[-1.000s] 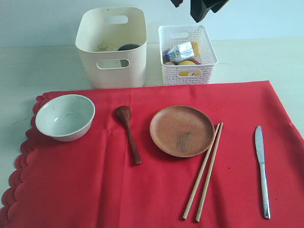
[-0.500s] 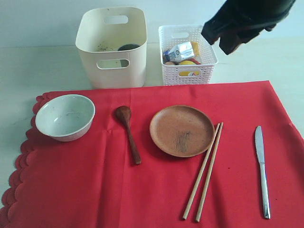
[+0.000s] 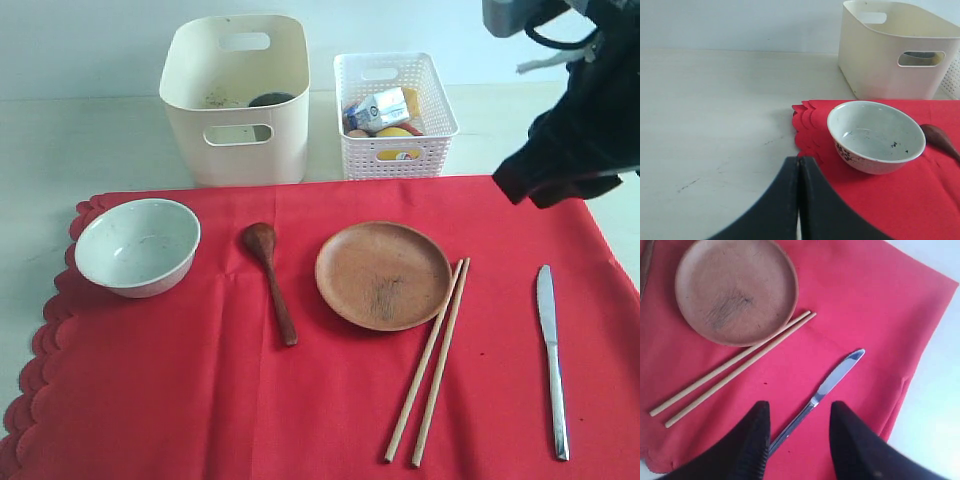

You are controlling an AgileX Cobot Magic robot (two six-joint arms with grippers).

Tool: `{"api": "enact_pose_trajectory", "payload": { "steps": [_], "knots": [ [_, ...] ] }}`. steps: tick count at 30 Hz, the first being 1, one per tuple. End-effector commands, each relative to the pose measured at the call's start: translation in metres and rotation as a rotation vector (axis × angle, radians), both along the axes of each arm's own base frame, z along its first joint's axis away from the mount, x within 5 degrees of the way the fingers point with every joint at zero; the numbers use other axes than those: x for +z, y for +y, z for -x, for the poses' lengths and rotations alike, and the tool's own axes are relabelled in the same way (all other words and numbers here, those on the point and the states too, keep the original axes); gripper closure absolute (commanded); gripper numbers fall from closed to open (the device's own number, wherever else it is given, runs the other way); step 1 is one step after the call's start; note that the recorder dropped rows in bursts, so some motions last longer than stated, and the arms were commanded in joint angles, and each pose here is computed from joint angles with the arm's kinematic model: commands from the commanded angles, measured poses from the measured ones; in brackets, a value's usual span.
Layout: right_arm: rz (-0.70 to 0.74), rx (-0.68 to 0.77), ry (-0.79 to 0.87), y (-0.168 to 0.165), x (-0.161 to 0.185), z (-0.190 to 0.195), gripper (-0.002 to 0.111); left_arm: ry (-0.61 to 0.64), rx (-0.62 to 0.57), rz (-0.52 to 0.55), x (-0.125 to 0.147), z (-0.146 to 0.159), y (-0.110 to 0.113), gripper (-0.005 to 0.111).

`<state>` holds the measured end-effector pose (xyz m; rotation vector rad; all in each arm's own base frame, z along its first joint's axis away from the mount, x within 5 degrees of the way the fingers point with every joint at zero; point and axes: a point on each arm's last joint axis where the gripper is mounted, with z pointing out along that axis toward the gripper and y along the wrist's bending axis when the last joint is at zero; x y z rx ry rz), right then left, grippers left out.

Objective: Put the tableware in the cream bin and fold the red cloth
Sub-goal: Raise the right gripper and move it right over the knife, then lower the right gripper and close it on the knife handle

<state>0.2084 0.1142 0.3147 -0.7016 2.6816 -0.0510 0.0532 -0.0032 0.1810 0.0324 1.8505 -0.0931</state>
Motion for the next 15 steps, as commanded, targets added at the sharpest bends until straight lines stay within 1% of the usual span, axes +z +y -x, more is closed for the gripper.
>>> {"api": "enact_pose_trajectory", "payload": {
  "steps": [1,8,10,15],
  "knots": [
    [-0.013,-0.045,-0.010,-0.008,-0.012,0.010,0.069,-0.011,0.002,0.011,0.000,0.000,0.000,0.107],
    [0.043,-0.141,0.019,-0.023,-0.047,0.023,0.069,-0.011,0.002,0.011,0.000,0.000,0.000,0.107],
    [0.047,-0.178,0.031,-0.025,-0.062,0.027,0.069,-0.011,0.002,0.011,0.000,0.000,0.000,0.107],
    [0.039,-0.235,0.040,-0.032,-0.075,0.028,0.069,-0.011,0.002,0.011,0.000,0.000,0.000,0.107]
  ]
}}
